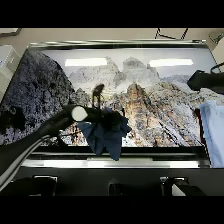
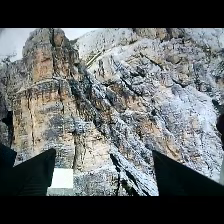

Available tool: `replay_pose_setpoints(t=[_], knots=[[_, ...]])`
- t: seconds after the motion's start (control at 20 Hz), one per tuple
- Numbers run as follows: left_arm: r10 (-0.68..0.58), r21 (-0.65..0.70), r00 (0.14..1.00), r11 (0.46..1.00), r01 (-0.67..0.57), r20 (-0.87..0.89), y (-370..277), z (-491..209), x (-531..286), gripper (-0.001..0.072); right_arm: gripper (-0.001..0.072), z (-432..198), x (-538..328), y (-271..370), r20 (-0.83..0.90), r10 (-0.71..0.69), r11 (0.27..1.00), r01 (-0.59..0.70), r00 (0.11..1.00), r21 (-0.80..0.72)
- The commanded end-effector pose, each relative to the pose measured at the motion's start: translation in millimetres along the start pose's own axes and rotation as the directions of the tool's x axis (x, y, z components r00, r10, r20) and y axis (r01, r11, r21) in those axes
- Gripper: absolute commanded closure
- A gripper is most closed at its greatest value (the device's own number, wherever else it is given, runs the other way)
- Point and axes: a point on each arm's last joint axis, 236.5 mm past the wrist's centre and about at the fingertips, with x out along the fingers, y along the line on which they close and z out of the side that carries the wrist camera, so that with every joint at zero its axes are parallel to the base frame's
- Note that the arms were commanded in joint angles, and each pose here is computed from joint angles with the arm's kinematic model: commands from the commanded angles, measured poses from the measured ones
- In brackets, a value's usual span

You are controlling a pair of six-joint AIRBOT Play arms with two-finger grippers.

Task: Fold the clothes and pants, and hang the long-sleeved shirts on hangers.

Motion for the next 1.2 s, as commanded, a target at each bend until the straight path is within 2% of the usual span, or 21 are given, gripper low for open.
replay_pose_setpoints(t=[0.0,0.1,0.25,0.35,0.5,0.6,0.75,1.0,1.15], knots=[[-0.093,-0.01,0.98,0.996,0.092,-0.174,-26.9,-52.9,42.8,0.0,0.0022,-18.5,32.2,4.5,-0.131,0.041,0.999,-0.036,0.99,0.04],[-0.044,0.078,0.984,0.995,0.059,-0.173,-13.4,-28.7,12.3,-0.0002,0.002,-36.2,56.7,17.4,-0.243,0.115,0.992,-0.1,0.963,0.075],[0.154,0.129,0.981,0.982,-0.139,-0.118,63.0,24.8,-77.3,-0.0002,0.0019,-61.8,98.6,50.1,-0.38,0.292,0.954,-0.242,0.878,0.176],[0.245,0.051,0.963,0.969,-0.241,-0.111,115.2,35.3,-134.9,-0.0003,0.0019,-82.4,128.5,72.9,-0.436,0.419,0.904,-0.323,0.797,0.28],[0.278,-0.116,0.937,0.945,-0.306,-0.213,176.9,7.0,-171.3,-0.0002,0.002,-119.5,166.3,92.2,-0.496,0.538,0.833,-0.341,0.682,0.435],[0.27,-0.174,0.921,0.929,-0.326,-0.281,208.1,-24.3,-162.9,-0.0001,0.0021,-145.1,182.0,99.0,-0.535,0.572,0.81,-0.325,0.621,0.488],[0.231,-0.294,0.927,0.901,-0.318,-0.294,234.3,-62.0,-130.6,-0.0001,0.002,-172.7,193.4,111.5,-0.593,0.564,0.824,-0.34,0.576,0.454],[0.104,-0.449,0.98,0.877,-0.17,-0.167,231.0,-64.2,-84.0,0.0,0.002,-172.2,206.3,133.3,-0.579,0.539,0.842,-0.365,0.612,0.398],[0.105,-0.478,0.988,0.866,-0.148,-0.116,230.6,-52.5,-67.2,0.0001,0.002,-176.7,211.7,142.7,-0.587,0.531,0.847,-0.369,0.611,0.383]])
